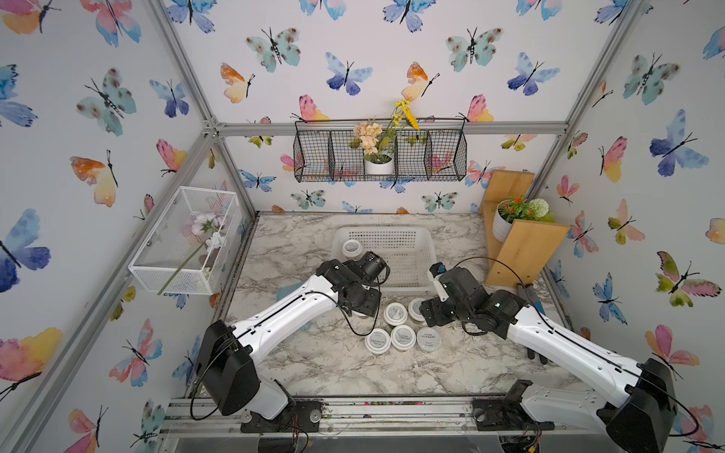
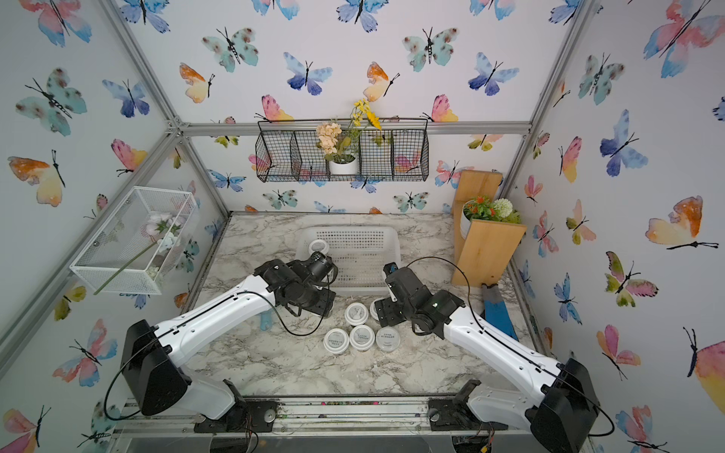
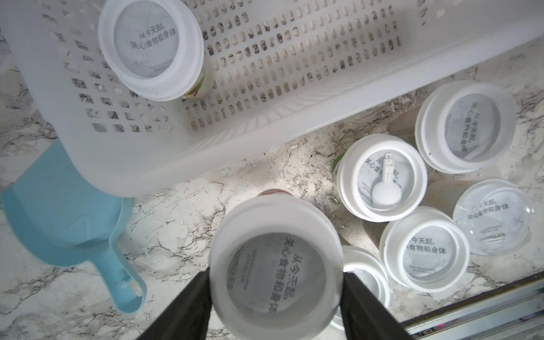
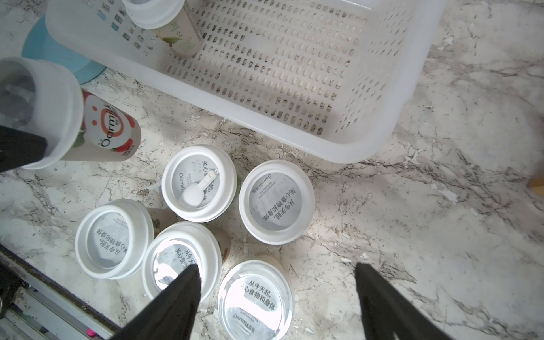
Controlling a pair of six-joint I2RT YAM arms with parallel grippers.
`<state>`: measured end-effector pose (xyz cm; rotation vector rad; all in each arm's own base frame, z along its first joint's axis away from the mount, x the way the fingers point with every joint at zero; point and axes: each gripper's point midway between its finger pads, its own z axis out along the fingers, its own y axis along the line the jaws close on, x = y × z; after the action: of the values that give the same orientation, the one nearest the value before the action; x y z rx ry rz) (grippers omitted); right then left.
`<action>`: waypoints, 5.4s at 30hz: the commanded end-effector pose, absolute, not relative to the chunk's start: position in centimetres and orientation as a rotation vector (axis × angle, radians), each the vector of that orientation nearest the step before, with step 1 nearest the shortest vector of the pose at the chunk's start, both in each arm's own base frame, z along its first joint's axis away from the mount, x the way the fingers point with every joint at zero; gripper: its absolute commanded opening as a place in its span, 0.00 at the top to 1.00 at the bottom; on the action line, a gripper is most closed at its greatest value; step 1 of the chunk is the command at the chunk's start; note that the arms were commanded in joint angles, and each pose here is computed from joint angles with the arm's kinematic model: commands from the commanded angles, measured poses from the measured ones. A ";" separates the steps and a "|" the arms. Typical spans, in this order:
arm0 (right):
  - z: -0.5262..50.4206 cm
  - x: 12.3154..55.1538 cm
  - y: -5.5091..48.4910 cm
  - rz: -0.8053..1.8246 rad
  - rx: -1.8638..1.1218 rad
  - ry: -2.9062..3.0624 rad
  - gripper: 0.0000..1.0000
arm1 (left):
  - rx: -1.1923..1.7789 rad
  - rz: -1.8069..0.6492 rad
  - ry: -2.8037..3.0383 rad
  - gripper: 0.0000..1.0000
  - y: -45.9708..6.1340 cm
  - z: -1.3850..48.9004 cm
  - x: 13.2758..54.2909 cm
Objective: Put the yogurt in the basket
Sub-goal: Pick up the yogurt from the center of the board, then place the yogurt in the basket.
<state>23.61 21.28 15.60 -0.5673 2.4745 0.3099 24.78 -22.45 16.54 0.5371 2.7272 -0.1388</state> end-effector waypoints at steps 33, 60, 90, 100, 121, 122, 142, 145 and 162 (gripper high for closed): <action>13.3 23.8 20.7 0.201 -0.582 2.544 0.15 | 0.599 -0.177 2.399 0.39 -26.2 30.8 34.2; 13.9 23.8 20.5 0.198 -0.574 2.537 0.14 | 0.518 -0.213 2.418 0.41 -25.8 23.3 46.4; 19.7 23.3 20.4 0.363 -0.515 2.335 0.10 | 0.505 -0.154 2.567 0.41 -25.3 13.2 49.3; 19.5 23.3 20.4 0.357 -0.519 2.342 0.10 | 0.506 -0.144 2.587 0.42 -25.2 11.9 49.6; 19.3 23.4 20.5 0.355 -0.524 2.350 0.10 | 0.514 -0.119 2.595 0.33 -25.2 11.0 50.2; 19.3 23.4 20.5 0.356 -0.523 2.349 0.10 | 0.514 -0.117 2.597 0.31 -25.2 10.9 50.2; 19.3 23.4 20.5 0.352 -0.521 2.349 0.10 | 0.502 -0.126 2.546 0.15 -26.1 13.1 50.4; 19.2 23.4 20.5 0.349 -0.521 2.350 0.10 | 0.506 -0.127 2.499 0.12 -26.8 14.9 50.3; 19.3 23.4 20.4 0.348 -0.517 2.349 0.10 | 0.561 -0.142 2.337 0.10 -28.5 23.9 42.6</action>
<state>23.41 20.42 19.47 -0.5154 2.3515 0.3596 45.04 -29.06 21.28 0.5697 2.3744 -0.1642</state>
